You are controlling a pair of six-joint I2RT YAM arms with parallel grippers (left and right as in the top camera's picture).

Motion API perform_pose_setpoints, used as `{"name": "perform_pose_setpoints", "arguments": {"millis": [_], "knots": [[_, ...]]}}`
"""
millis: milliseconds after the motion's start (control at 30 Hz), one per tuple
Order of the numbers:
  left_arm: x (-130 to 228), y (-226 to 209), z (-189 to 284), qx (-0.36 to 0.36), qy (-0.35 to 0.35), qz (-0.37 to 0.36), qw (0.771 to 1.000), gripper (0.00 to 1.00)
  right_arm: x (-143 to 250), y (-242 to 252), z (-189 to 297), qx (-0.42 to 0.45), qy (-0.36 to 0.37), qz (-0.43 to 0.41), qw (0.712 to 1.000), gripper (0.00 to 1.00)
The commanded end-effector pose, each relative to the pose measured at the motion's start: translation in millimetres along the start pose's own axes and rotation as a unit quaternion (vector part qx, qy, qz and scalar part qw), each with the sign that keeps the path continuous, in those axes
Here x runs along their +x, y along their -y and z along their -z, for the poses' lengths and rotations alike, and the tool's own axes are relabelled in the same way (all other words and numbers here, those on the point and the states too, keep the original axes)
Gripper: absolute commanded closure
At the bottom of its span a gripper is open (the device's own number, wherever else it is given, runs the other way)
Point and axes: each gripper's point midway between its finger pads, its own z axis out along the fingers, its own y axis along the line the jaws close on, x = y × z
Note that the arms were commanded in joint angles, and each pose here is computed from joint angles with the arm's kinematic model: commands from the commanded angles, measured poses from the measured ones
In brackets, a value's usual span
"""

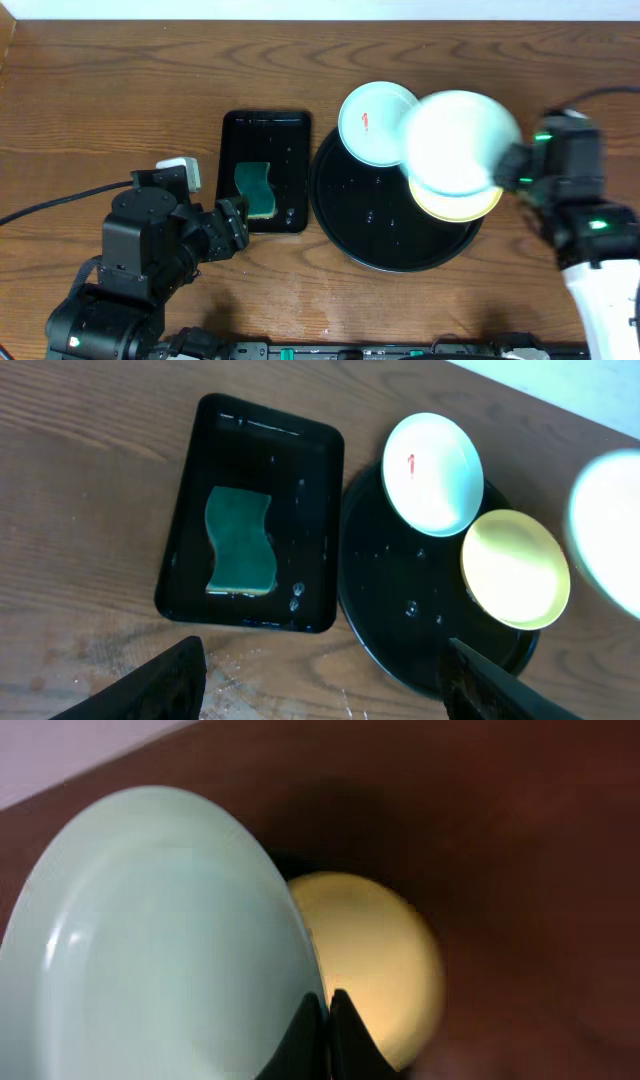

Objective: Clean dirty plates on tray and stack at the side
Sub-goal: 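Carry the pale green plate right and set it on the table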

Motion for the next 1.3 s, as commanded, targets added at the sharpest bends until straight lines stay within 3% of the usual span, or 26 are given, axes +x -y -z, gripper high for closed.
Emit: {"name": "perform_pose_setpoints", "arguments": {"millis": [0,333,567,800,900,967,1133,1267], "knots": [[-4.5,1.1,3.5,0.001,0.008,0.003,1.0,0.25,-9.1,62.2,-12.5,0.053,-0.02,-0.092,0.994,0.99],[-4.5,1.2,3.5,0.001,0.008,0.003,1.0,0.25,-7.6,193.6,-70.6,0.174,-0.055,-0.248,0.952,0.99],[-4.6,1.1,3.5,0.001,0.008,0.003,1.0,0.25,16.9,249.6,-106.6,0.241,-0.092,-0.279,0.925,0.99],[-5.5,1.7,3.5,0.002,0.01,0.003,1.0,0.25,38.2,284.8,-109.6,0.312,-0.116,-0.278,0.901,0.98],[-7.0,2.4,3.6,0.004,0.013,0.003,1.0,0.25,31.9,264.5,-117.0,0.243,-0.131,-0.238,0.931,0.72],[-7.8,2.8,3.6,0.005,0.015,0.003,1.0,0.25,19.7,233.5,-122.4,0.159,-0.127,-0.214,0.955,0.62],[-8.6,3.2,3.4,0.005,0.016,0.003,1.0,0.25,-14.7,160.6,-108.7,0.04,-0.084,-0.147,0.985,0.52],[-8.4,3.1,2.9,0.005,0.015,0.003,1.0,0.25,-17.3,107.3,-93.6,-0.013,-0.081,-0.099,0.992,0.5]]}}
